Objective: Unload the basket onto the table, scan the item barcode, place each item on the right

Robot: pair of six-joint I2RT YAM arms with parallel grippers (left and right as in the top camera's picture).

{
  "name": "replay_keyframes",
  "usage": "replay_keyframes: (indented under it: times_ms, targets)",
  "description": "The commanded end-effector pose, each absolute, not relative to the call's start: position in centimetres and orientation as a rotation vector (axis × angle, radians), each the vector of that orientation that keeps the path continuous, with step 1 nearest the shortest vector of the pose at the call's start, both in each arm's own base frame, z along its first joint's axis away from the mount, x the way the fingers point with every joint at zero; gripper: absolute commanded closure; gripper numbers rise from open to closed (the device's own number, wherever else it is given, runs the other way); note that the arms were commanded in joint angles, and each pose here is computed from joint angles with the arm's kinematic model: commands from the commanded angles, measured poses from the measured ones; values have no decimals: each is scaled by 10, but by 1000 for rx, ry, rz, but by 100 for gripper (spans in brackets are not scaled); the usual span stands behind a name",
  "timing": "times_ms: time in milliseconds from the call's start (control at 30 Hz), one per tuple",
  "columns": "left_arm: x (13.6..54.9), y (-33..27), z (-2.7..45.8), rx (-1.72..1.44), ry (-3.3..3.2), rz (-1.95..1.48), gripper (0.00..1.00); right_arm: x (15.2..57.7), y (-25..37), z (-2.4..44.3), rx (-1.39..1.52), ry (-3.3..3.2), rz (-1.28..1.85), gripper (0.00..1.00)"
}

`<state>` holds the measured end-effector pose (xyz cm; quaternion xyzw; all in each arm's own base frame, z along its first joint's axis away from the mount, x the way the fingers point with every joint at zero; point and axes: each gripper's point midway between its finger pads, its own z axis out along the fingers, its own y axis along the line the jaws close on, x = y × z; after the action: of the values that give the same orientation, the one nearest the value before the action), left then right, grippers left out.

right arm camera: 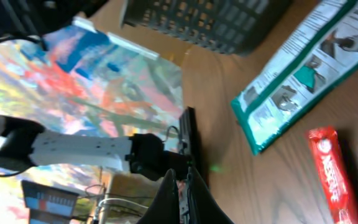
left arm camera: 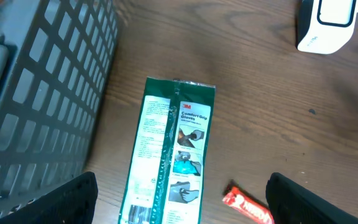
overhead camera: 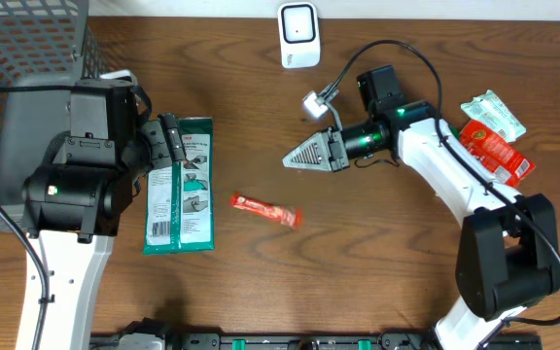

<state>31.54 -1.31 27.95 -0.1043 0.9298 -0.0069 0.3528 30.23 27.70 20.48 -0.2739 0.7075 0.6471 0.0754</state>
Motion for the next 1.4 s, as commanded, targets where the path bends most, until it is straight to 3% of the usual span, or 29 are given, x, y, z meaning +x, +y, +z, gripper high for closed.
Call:
replay_keyframes:
  times_ms: [0, 400, 567, 833, 1100, 1367]
  targets:
    - [316, -11, 281, -287, 2400, -11, 13, 302, 271, 215, -828, 2038, 2003, 95]
    - [316, -11, 281, -287, 2399, -12, 13, 304, 282, 107, -941, 2591, 1122, 71]
    - [310, -24, 274, -258, 2444, -104, 13, 293, 290, 77, -1099, 2648, 675, 49]
    - [293, -27, 258, -255, 2544, -110, 13, 277, 285, 54, -1278, 2589, 69, 39]
    - [289, -26, 246, -259, 2595, -97, 13, 274, 281, 30, -1306, 2579, -20, 39]
    - [296, -27, 231, -308, 2647, -93, 13, 258, 289, 10, -1365, 2578, 108, 39]
